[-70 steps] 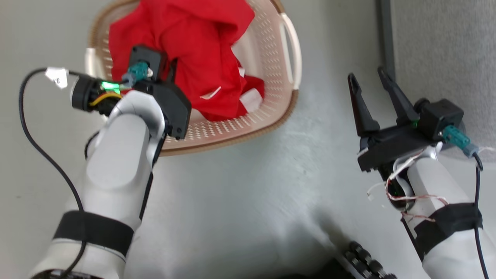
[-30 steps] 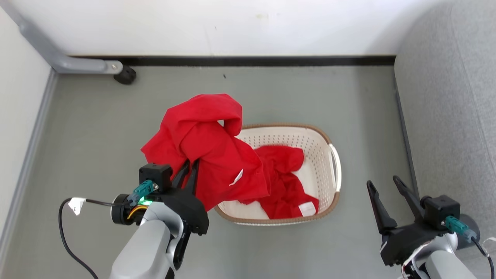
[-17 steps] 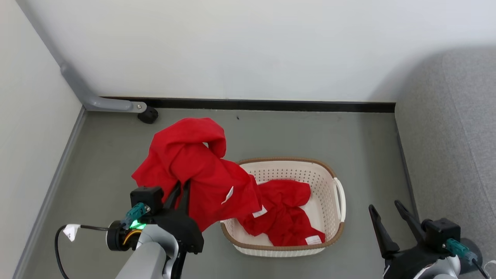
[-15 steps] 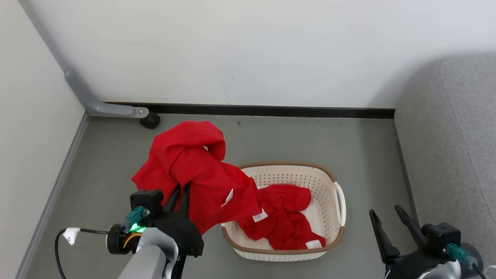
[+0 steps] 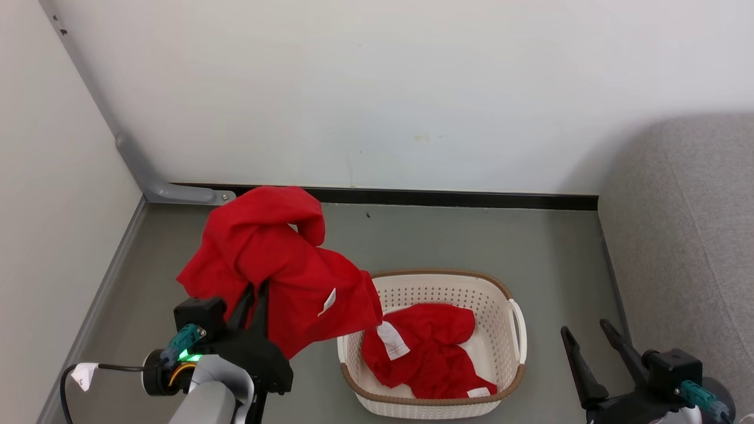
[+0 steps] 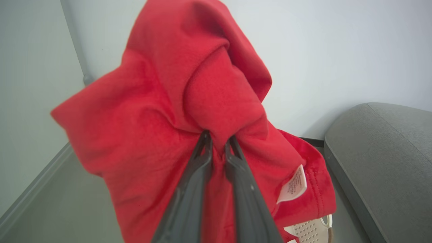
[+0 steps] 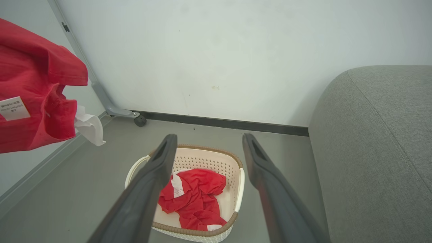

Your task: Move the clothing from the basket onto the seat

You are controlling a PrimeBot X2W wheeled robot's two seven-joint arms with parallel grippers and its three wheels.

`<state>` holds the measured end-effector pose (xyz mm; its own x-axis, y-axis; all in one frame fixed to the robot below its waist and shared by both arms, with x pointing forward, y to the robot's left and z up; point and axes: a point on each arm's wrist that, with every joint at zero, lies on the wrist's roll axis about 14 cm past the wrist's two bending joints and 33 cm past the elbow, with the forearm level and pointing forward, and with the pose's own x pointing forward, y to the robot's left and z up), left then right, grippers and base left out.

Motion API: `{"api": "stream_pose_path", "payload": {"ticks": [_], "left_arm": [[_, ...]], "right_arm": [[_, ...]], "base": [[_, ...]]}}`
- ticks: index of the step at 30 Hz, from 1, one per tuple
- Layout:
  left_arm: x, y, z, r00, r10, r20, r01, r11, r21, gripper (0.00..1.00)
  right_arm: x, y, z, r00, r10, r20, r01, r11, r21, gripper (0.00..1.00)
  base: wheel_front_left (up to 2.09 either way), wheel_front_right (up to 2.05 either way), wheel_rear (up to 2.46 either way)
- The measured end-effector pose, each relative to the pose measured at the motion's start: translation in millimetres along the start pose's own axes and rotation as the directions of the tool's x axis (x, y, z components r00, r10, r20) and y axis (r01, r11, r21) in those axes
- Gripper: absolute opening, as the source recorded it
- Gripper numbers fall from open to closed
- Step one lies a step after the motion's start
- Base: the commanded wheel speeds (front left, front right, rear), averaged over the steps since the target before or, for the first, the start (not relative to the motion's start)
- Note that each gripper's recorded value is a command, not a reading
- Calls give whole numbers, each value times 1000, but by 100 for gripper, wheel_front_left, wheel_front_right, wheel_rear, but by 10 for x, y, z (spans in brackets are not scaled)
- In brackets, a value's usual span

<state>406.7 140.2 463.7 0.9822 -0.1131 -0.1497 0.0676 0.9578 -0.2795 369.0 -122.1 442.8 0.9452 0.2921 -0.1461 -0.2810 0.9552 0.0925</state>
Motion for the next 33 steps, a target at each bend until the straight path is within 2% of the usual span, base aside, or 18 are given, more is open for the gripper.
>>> {"api": "stream_pose_path", "payload": {"ticks": [21, 27, 33], "left_arm": [[-159, 85, 172, 997, 24, 77, -23, 1000, -11, 0], [-179, 95, 170, 996, 26, 82, -25, 1000, -17, 0], [-164, 71, 202, 995, 18, 93, -17, 1000, -12, 0]], "right_arm": [[-4, 67, 224, 997, 28, 66, -26, 999, -32, 100], [93, 248, 371, 991, 93, 101, -87, 994, -59, 100], [270, 558, 688, 965, 203, 168, -184, 976, -119, 100]], "base": [[0, 0, 0], [0, 0, 0], [0, 0, 0]]}}
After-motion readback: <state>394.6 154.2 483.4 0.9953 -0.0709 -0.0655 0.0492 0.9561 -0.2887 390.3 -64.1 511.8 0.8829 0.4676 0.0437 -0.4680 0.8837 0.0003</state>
